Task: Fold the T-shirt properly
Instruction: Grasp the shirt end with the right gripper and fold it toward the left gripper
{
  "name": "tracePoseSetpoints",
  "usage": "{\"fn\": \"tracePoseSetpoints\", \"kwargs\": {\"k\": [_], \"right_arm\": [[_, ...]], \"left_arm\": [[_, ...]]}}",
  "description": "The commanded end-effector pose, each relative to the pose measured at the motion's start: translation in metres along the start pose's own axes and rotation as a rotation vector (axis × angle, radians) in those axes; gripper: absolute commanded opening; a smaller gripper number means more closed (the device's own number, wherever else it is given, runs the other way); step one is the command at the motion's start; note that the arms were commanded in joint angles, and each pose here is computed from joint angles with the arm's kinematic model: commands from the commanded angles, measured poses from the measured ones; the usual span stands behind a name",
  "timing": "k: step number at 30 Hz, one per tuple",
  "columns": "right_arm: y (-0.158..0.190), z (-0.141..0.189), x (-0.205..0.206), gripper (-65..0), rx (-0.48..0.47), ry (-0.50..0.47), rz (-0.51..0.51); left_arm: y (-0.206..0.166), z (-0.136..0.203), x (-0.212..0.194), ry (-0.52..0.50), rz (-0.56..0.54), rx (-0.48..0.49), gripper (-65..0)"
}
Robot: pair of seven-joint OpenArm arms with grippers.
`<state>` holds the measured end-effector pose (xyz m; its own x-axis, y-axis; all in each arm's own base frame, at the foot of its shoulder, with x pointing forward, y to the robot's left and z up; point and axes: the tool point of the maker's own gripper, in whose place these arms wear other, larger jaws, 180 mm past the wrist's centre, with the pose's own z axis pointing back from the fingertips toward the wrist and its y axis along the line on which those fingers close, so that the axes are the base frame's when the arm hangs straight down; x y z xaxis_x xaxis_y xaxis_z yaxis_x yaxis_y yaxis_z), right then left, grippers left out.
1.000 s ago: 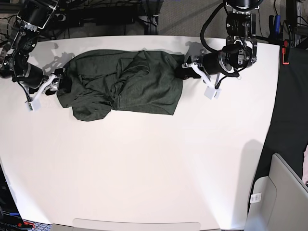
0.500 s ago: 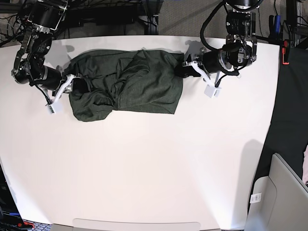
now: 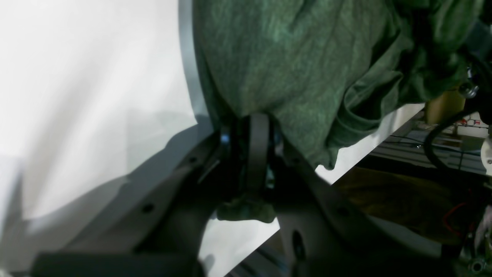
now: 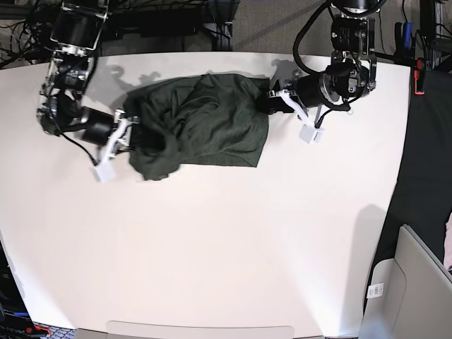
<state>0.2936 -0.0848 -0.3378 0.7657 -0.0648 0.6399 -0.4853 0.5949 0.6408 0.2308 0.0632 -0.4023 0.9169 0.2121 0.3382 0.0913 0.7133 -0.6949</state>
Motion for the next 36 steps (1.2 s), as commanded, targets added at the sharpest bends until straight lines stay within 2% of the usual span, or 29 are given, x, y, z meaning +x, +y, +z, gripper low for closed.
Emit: {"fn": "tracePoseSetpoints", "kwargs": {"k": [1, 5, 15, 23, 25, 28, 30, 36], "right_arm": [[0.009, 0.001, 0.016, -57.9, 0.022, -0.042, 0.043], [0.043, -0.022, 0.019, -57.9, 0.106, -0.029, 0.097], [0.107, -0.072, 0.012, -57.8, 0.290, 0.033, 0.152], [0.122, -0.096, -0.015, -57.2, 0.285, 0.188, 0.255], [0.117, -0.097, -0.018, -51.9, 0.261, 0.212, 0.274], [0.116, -0.096, -0.018, -39.7, 0.252, 0.217, 0.282], [0.115, -0.096, -0.018, -36.0, 0.250, 0.214, 0.282], [0.106, -0.076, -0.003, -38.6, 0.226, 0.181, 0.319]], "left_arm": [[-0.005, 0.003, 0.008, -0.023, -0.017, -0.018, -62.5], [-0.002, 0.004, 0.003, -0.017, -0.005, -0.012, -62.5], [0.011, -0.002, -0.009, 0.003, 0.049, 0.003, -62.5], [0.010, -0.002, -0.006, -0.015, 0.045, 0.001, -62.5], [0.009, -0.002, -0.005, -0.016, 0.047, -0.003, -62.5], [0.010, -0.001, -0.004, -0.018, 0.045, 0.000, -62.5], [0.010, -0.001, -0.004, -0.019, 0.045, 0.001, -62.5], [0.003, 0.006, -0.002, -0.037, 0.020, -0.003, -62.5]]}}
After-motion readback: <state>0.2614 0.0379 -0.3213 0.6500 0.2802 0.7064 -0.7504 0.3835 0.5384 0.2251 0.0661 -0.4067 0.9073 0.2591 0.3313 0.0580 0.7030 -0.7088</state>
